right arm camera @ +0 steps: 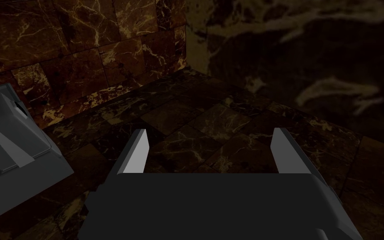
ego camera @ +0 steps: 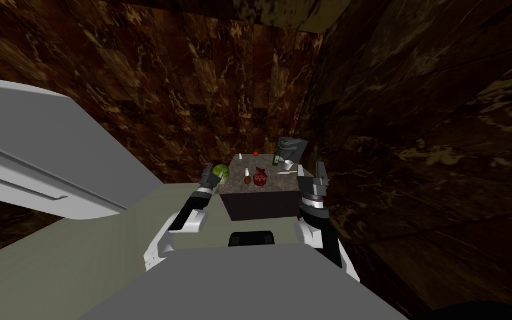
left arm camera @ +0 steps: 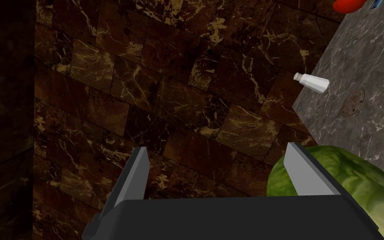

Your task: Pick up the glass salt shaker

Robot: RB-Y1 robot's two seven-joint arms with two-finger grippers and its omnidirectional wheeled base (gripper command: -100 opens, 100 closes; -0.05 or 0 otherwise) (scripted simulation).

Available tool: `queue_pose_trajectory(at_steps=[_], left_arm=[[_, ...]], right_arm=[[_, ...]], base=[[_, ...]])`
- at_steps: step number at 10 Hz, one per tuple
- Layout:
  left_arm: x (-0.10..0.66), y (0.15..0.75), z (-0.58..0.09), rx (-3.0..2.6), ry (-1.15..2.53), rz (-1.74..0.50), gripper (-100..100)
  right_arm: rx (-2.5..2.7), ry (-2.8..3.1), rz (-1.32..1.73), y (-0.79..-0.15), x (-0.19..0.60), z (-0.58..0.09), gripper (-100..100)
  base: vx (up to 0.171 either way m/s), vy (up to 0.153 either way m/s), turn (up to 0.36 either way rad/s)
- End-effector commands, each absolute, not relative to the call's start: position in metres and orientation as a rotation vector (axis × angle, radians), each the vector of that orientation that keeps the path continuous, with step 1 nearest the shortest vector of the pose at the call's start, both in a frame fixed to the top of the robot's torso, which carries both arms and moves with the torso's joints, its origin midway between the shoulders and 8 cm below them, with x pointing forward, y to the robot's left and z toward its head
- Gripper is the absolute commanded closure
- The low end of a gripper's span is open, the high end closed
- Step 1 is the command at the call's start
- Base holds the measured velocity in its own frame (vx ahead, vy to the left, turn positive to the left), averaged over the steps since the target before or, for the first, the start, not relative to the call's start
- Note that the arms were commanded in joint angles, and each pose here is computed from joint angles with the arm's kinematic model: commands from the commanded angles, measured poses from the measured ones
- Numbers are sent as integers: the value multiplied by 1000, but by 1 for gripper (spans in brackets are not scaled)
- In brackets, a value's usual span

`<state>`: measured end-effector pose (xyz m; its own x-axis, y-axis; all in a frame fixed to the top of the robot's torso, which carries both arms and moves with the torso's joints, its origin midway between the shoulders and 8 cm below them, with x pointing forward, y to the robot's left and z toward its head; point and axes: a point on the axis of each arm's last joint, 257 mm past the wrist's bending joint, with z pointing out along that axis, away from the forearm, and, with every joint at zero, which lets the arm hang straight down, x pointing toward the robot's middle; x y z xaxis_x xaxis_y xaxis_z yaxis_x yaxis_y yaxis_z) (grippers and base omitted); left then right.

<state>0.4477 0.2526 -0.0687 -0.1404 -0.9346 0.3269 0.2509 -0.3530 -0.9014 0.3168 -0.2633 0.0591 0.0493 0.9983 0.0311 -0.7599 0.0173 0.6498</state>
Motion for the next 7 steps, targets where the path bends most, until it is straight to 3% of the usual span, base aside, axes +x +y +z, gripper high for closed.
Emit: queue_pose_trajectory(at_steps=[1, 7], left_arm=[[453, 254, -77, -1250, 887, -1647, -100], [472, 263, -99, -1415, 882, -1644, -100]], right_arm=[[587, 513, 1463, -263, 317, 59, 0], [587, 513, 1463, -263, 317, 59, 0]], base=[[-27, -25, -11], [-21, -22, -14]])
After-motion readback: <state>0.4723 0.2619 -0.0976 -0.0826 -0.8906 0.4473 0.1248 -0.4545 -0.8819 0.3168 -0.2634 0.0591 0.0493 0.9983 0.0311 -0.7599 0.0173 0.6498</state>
